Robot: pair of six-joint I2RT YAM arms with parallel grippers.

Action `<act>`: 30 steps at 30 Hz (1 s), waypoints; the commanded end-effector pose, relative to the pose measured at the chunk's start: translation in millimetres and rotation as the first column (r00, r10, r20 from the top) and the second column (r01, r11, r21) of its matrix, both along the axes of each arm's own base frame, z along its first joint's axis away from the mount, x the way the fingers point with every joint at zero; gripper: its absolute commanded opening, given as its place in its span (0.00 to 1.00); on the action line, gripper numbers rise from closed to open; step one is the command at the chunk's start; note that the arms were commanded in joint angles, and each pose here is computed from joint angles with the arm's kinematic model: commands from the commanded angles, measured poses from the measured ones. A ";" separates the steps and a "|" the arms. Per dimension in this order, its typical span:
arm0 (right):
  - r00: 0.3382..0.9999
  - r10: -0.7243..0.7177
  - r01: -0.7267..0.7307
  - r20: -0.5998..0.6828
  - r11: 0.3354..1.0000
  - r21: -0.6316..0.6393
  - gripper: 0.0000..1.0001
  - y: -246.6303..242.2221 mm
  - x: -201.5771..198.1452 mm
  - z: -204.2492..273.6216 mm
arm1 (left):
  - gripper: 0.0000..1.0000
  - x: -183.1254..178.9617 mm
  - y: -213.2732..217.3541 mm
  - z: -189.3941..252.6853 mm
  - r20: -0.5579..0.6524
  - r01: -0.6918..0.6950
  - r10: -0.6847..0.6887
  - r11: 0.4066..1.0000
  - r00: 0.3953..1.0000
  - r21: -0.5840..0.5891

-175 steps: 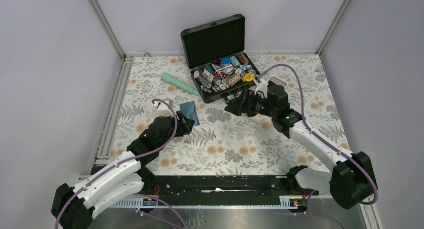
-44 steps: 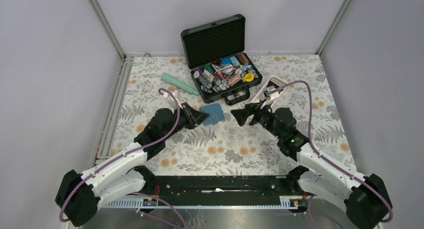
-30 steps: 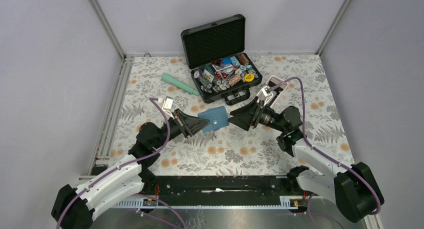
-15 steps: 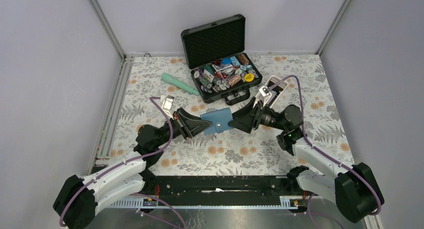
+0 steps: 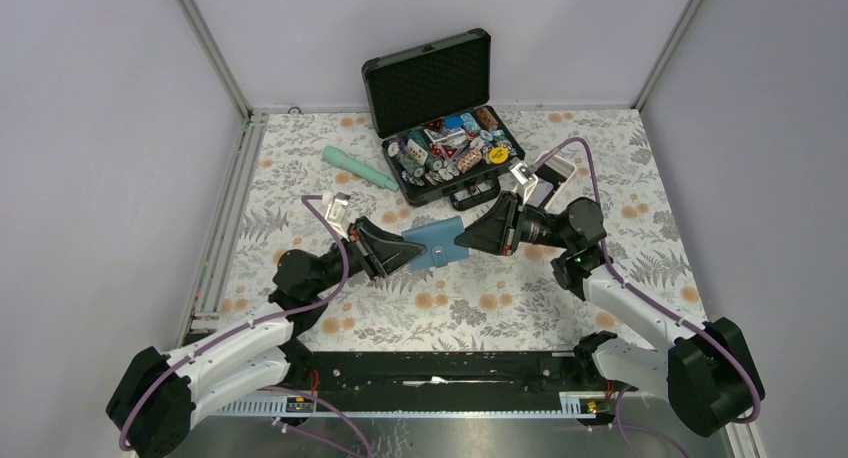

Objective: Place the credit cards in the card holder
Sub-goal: Open the card holder at the center of the board.

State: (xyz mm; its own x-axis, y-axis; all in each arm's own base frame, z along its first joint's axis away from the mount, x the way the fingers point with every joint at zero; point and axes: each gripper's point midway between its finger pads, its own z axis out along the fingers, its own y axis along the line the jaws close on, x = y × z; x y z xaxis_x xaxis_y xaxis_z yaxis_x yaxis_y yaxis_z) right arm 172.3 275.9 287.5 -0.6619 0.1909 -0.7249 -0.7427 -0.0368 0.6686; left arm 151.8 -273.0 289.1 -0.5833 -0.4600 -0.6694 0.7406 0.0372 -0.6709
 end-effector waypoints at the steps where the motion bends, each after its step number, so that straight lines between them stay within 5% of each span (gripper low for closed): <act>1: 0.993 0.091 -0.093 0.069 0.996 0.016 0.12 4.9 -13.4 23.5 | 0.00 -0.5 -4.1 9.4 0.054 0.002 -0.003 1.000 0.999 0.009; 3: 0.996 0.071 -0.071 0.062 0.997 0.007 0.02 5.9 -8.6 21.9 | 0.05 1.6 -6.7 5.1 0.041 0.004 -0.006 0.999 0.999 0.044; 4: 0.996 0.063 -0.063 0.058 0.998 -0.009 0.00 6.5 -6.3 19.8 | 0.20 2.3 -8.2 1.3 0.040 0.006 -0.009 0.997 0.999 0.073; 6: 0.998 0.049 -0.047 0.025 0.996 -0.073 0.00 7.4 -1.4 9.5 | 0.69 4.6 -8.7 -3.0 0.026 -0.001 -0.002 0.992 1.000 0.129; 8: 0.999 0.023 -0.019 0.027 0.990 -0.139 0.00 6.1 3.4 2.9 | 0.96 9.4 -3.7 -8.2 0.020 -0.048 0.045 0.981 0.999 0.190; 11: 0.999 0.009 0.003 0.050 0.975 -0.222 0.00 2.5 4.8 -2.1 | 0.99 25.4 19.2 -14.5 0.037 -0.205 0.204 0.926 0.978 0.316; 16: 1.000 -0.004 0.000 -0.010 0.927 -0.374 0.00 -5.1 6.0 -22.4 | 0.99 36.7 64.3 -14.9 0.053 -0.329 0.370 0.740 0.928 0.586; 23: 0.975 0.192 -0.218 -0.116 0.932 -0.290 0.00 10.8 -11.6 -15.8 | 0.99 -0.8 38.5 5.5 0.095 -0.062 -0.004 0.733 0.995 0.677; 30: 0.946 0.318 -0.325 -0.068 0.908 -0.264 0.00 23.9 -31.7 1.0 | 0.99 -9.9 20.6 -12.6 0.017 0.112 -0.178 0.689 0.984 0.716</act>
State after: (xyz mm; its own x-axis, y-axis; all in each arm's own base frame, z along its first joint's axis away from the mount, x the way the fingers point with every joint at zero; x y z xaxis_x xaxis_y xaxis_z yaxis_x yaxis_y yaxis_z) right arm 157.4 294.0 246.4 -0.7593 -0.2139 -0.6146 -0.6389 0.0655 0.7665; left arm 164.9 -248.3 283.9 -0.5451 0.1532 -0.8243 0.7676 0.4866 -0.4172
